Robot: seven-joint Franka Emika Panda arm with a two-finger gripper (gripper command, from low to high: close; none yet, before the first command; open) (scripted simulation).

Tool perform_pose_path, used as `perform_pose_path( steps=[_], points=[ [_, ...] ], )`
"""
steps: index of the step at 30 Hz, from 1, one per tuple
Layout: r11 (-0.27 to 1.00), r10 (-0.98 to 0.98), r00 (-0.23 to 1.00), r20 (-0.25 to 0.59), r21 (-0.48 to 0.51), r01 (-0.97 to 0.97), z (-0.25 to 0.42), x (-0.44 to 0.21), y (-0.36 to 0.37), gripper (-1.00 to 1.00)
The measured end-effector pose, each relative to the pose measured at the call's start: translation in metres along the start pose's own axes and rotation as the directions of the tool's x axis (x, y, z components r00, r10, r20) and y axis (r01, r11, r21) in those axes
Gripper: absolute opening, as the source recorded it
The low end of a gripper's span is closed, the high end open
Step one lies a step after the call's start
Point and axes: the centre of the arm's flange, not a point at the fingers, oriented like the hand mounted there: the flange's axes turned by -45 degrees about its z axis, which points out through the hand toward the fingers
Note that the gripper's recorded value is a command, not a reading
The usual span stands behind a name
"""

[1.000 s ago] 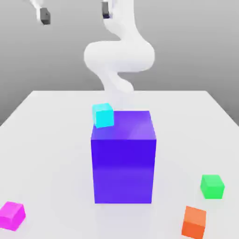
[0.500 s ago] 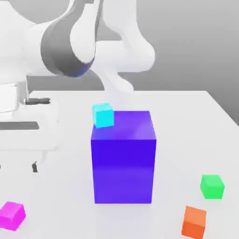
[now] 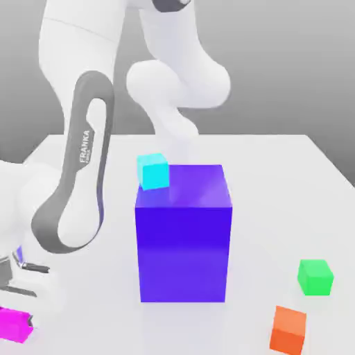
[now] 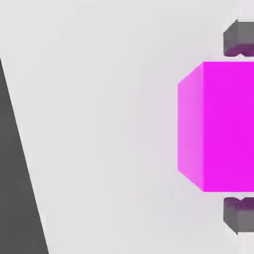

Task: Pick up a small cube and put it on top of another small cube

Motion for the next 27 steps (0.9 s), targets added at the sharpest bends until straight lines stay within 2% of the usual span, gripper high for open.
perform_pose_path(
  steps=[3,7,13,18,24,27],
  points=[
    [1.0,0.0,1.0,0.001,0.0,0.0,0.001,0.0,0.0,-1.0],
    [1.0,-0.003,1.0,0.0,0.001,0.003,-0.047,0.0,-0.003,-1.0],
    [0.99,-0.141,0.99,0.018,0.032,0.141,-0.064,0.004,-0.15,-1.0],
    [0.963,-0.269,0.963,0.027,0.042,0.268,-0.074,-0.027,-0.272,-1.0],
    [0.9,-0.435,0.9,0.024,0.033,0.434,-0.091,-0.108,-0.406,-1.0],
    [0.817,-0.577,0.817,0.013,0.018,0.577,-0.101,-0.192,-0.488,-1.0]
  ],
)
